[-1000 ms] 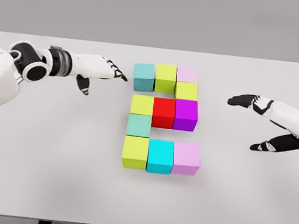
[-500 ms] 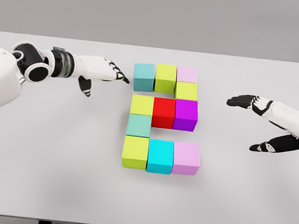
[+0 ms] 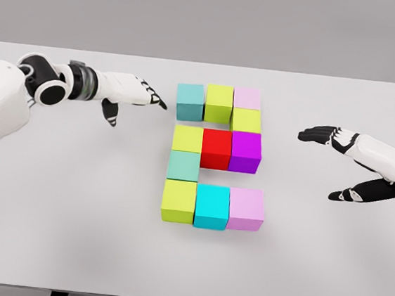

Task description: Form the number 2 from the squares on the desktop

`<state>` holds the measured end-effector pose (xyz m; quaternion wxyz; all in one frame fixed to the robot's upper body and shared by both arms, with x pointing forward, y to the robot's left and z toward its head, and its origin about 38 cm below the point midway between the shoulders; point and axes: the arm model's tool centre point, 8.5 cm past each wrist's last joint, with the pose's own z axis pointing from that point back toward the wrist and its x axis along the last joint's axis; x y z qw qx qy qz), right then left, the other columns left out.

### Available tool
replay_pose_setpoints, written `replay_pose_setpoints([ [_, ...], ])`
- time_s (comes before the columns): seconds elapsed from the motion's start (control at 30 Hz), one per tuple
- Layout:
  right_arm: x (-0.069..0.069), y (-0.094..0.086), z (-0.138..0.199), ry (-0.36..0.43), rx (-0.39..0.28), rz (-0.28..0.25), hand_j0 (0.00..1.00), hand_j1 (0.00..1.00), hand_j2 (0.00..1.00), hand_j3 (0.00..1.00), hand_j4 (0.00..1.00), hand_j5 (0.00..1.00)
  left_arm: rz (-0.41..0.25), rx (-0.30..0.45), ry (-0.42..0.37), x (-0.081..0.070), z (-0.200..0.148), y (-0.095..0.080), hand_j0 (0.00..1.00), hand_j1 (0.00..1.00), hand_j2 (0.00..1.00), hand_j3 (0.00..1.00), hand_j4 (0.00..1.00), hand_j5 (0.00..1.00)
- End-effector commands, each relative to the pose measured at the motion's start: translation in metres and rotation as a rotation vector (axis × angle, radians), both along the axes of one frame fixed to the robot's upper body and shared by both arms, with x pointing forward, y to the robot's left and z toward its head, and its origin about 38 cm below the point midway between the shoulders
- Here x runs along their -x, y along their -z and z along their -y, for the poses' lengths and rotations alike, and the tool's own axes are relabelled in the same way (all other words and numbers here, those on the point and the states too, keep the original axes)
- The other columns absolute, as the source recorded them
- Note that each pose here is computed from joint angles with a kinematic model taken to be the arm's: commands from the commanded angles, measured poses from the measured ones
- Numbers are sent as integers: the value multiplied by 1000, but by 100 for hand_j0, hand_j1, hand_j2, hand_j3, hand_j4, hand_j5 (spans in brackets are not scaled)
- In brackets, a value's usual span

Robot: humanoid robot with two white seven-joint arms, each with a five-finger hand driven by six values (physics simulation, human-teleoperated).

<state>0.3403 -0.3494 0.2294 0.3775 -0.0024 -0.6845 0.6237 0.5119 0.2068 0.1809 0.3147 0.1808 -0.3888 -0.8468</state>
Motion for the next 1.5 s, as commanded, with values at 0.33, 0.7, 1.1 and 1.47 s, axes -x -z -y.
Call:
replay_pose_setpoints([
  [0.33, 0, -1, 0, 1, -7, -3, 100, 100, 100, 100, 100, 100, -12, 2, 4, -5, 10, 5, 100, 100, 100, 100, 100, 100],
  [0.7, 1, 1, 0, 1, -8, -8, 100, 100, 100, 100, 100, 100, -19, 5, 1, -8, 15, 7, 100, 100, 100, 100, 100, 100],
  [1.1, 2, 2, -2, -6, -9, -10, 100, 100, 100, 100, 100, 100, -18, 6, 12, -8, 23, 8, 100, 100, 100, 100, 100, 100],
  [1.47, 10, 11, -8, -24, -10, -33, 100, 100, 100, 100, 100, 100, -20, 4, 2, -10, 20, 9, 100, 100, 100, 100, 100, 100],
])
